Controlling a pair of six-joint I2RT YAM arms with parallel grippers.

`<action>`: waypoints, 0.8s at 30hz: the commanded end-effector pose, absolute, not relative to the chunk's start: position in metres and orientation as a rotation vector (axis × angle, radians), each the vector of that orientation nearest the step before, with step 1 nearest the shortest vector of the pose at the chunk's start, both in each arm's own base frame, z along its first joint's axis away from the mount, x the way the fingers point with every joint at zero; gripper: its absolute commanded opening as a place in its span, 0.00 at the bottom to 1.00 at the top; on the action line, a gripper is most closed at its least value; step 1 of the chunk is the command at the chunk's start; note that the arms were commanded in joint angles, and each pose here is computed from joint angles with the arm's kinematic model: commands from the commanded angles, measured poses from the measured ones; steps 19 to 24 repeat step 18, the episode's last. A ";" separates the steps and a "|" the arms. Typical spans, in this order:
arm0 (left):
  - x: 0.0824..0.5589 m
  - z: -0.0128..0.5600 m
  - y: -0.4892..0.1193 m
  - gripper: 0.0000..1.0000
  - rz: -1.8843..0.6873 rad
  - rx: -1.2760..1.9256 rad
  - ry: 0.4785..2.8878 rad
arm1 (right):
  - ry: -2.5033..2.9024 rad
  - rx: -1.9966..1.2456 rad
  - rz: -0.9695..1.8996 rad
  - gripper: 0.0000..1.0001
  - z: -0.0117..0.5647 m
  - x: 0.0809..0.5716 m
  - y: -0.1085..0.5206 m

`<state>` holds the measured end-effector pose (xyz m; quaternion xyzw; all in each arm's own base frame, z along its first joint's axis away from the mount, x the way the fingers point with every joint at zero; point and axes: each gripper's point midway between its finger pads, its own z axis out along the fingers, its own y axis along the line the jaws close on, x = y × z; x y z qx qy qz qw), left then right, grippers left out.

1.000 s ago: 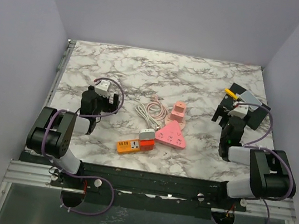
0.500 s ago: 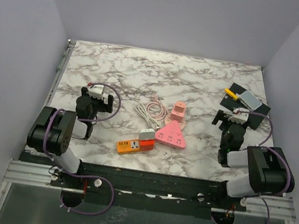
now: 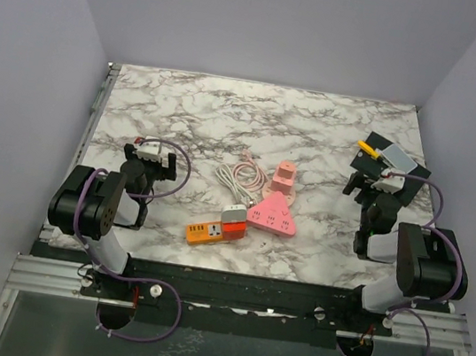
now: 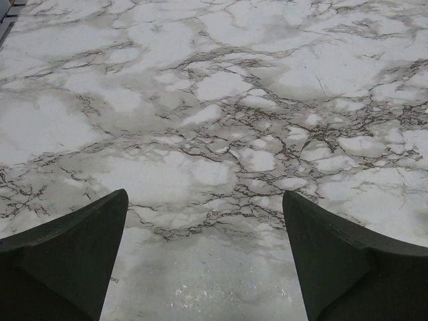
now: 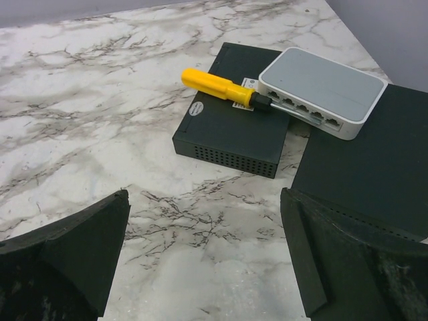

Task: Insert the plug
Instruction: Reset both arms

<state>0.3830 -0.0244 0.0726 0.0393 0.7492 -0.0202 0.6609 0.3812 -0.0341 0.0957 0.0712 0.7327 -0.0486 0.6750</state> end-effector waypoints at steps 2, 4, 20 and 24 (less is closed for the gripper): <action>0.386 0.084 -0.021 0.99 -0.040 0.057 1.651 | 1.627 0.150 -0.083 1.00 0.101 0.380 -0.031; 0.386 0.083 -0.022 0.99 -0.040 0.058 1.652 | 1.621 0.148 -0.083 1.00 0.101 0.381 -0.030; 0.387 0.083 -0.022 0.99 -0.044 0.054 1.653 | 1.620 0.147 -0.082 1.00 0.102 0.381 -0.030; 0.387 0.083 -0.022 0.99 -0.044 0.054 1.653 | 1.620 0.147 -0.082 1.00 0.102 0.381 -0.030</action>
